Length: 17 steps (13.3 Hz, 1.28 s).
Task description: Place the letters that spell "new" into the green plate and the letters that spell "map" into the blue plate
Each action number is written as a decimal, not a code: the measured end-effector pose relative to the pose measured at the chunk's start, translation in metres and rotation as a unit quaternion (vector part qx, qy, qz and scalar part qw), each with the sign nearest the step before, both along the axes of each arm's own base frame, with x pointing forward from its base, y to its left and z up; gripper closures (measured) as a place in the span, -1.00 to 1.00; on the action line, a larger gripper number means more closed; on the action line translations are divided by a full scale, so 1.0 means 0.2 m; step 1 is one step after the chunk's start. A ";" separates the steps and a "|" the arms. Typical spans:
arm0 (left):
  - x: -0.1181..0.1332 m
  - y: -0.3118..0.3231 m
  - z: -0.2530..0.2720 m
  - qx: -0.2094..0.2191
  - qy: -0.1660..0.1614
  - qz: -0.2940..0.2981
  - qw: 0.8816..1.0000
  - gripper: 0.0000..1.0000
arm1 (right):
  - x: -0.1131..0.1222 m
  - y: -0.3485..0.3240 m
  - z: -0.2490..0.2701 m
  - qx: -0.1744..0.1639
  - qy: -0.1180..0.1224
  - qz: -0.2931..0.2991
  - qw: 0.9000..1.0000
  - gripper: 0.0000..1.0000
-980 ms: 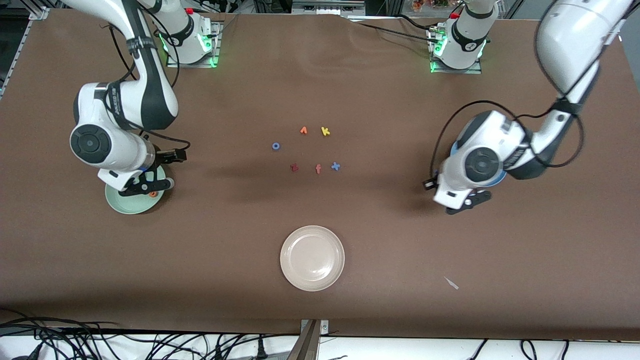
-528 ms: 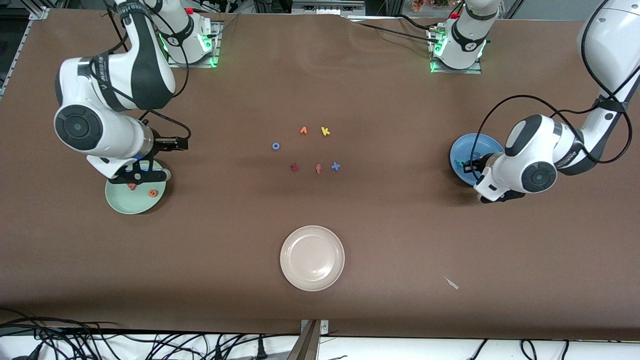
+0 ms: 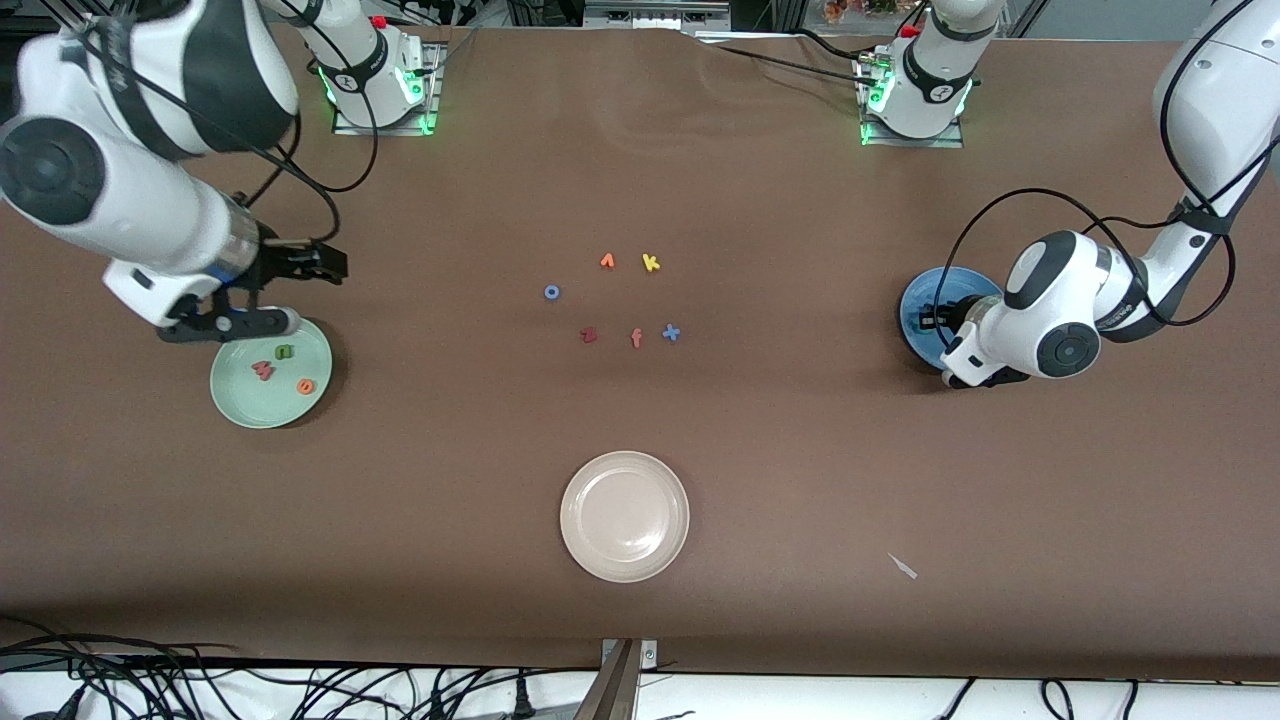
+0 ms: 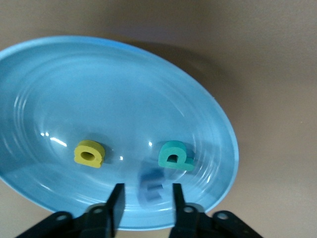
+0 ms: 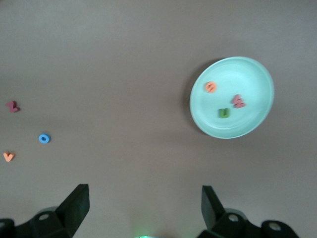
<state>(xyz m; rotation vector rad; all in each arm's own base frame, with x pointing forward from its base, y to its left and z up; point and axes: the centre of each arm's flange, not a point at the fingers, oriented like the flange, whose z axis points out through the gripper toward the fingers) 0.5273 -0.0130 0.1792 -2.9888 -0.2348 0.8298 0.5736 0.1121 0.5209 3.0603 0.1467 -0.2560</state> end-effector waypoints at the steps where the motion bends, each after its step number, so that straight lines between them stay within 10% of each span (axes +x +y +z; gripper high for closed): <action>1: 0.02 0.01 0.02 0.001 -0.004 0.003 1.000 -0.24 | -0.02 -0.07 0.10 0.001 -0.017 -0.008 1.000 -1.00; 5: 0.22 0.00 0.34 0.005 -0.046 0.004 0.999 -1.00 | -0.12 -0.36 0.37 0.013 -0.056 -0.043 0.997 -1.00; 17: 0.60 0.02 1.21 0.042 -0.113 0.028 0.992 -1.00 | -0.13 -0.52 0.36 0.011 -0.041 -0.067 0.997 -1.00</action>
